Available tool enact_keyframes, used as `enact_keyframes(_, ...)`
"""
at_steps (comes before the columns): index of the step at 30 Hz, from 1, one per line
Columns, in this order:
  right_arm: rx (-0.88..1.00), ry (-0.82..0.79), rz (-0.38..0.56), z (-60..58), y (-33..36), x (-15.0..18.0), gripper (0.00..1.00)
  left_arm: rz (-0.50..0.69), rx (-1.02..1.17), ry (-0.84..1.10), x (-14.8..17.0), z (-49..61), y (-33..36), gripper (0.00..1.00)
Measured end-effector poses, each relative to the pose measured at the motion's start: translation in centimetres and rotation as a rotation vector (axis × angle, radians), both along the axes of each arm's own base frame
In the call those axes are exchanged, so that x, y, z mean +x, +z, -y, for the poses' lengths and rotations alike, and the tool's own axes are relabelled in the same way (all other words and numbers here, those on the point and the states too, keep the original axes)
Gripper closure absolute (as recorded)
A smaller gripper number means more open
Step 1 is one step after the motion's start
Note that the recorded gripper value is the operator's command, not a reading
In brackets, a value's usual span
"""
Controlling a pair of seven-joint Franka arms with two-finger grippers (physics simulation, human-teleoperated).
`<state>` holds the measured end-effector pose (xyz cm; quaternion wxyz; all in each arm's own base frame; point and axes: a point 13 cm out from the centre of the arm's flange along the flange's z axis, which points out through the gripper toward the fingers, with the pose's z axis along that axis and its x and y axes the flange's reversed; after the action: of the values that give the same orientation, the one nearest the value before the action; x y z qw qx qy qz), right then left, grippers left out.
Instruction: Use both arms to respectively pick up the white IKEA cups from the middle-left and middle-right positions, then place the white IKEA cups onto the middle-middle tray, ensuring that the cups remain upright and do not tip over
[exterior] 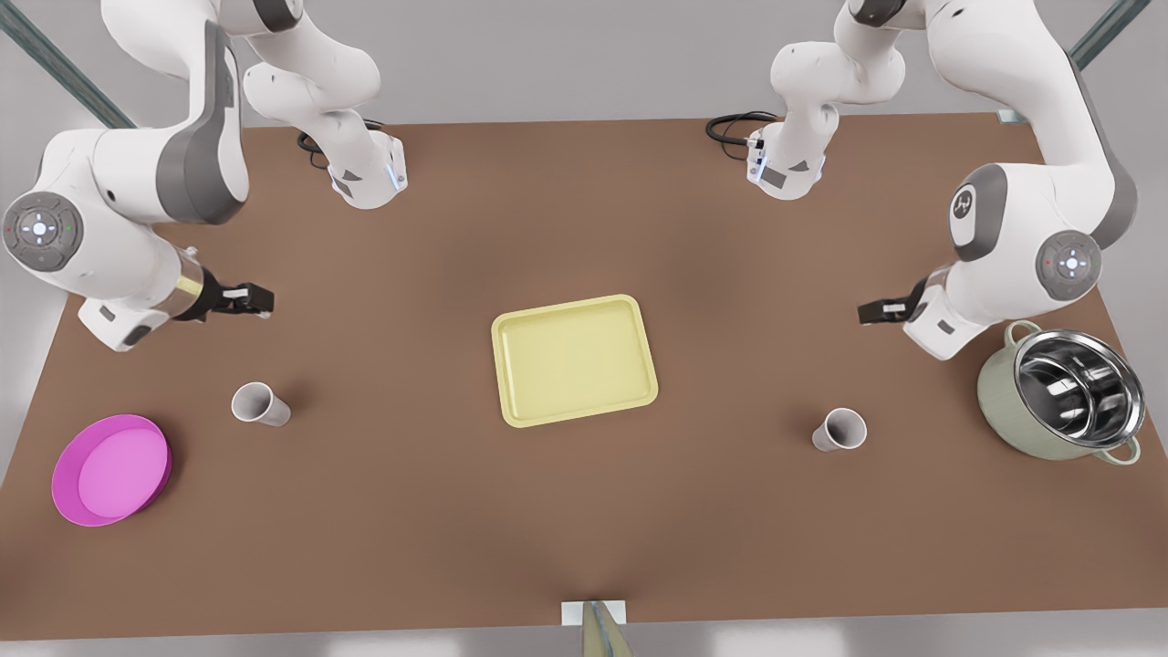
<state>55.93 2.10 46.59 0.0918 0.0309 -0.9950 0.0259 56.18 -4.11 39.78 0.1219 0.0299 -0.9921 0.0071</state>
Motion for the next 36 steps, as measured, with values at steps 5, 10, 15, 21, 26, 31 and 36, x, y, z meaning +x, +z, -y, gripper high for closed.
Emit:
enact_keyframes(5,-0.026,-0.041,-0.027,3.1,-3.8,2.4,0.0,-0.023,0.025,0.047,5.1,-2.5,-6.6,0.0)
enact_keyframes(10,-0.039,-0.179,-0.113,15.3,-16.2,5.4,0.0,-0.015,0.044,0.061,10.1,-3.9,-18.5,0.0)
enact_keyframes(15,0.005,-0.177,-0.1,17.3,-25.0,5.6,0.0,0.062,0.047,0.076,12.5,-5.3,-22.2,0.0)
enact_keyframes(21,0.065,-0.156,-0.012,16.3,-30.3,5.7,0.0,0.057,0.048,0.087,11.6,-6.3,-26.5,0.0)
enact_keyframes(26,0.073,-0.136,0.066,17.5,-30.1,5.8,0.0,0.015,0.051,0.079,9.8,-6.1,-29.8,0.09)
enact_keyframes(31,0.082,-0.117,0.051,17.9,-32.0,4.0,0.0,0.033,0.007,0.102,10.1,-4.5,-29.3,0.58)
enact_keyframes(36,0.083,-0.106,0.038,18.9,-33.7,3.0,0.0,0.028,-0.036,0.116,10.0,-2.5,-29.9,0.58)
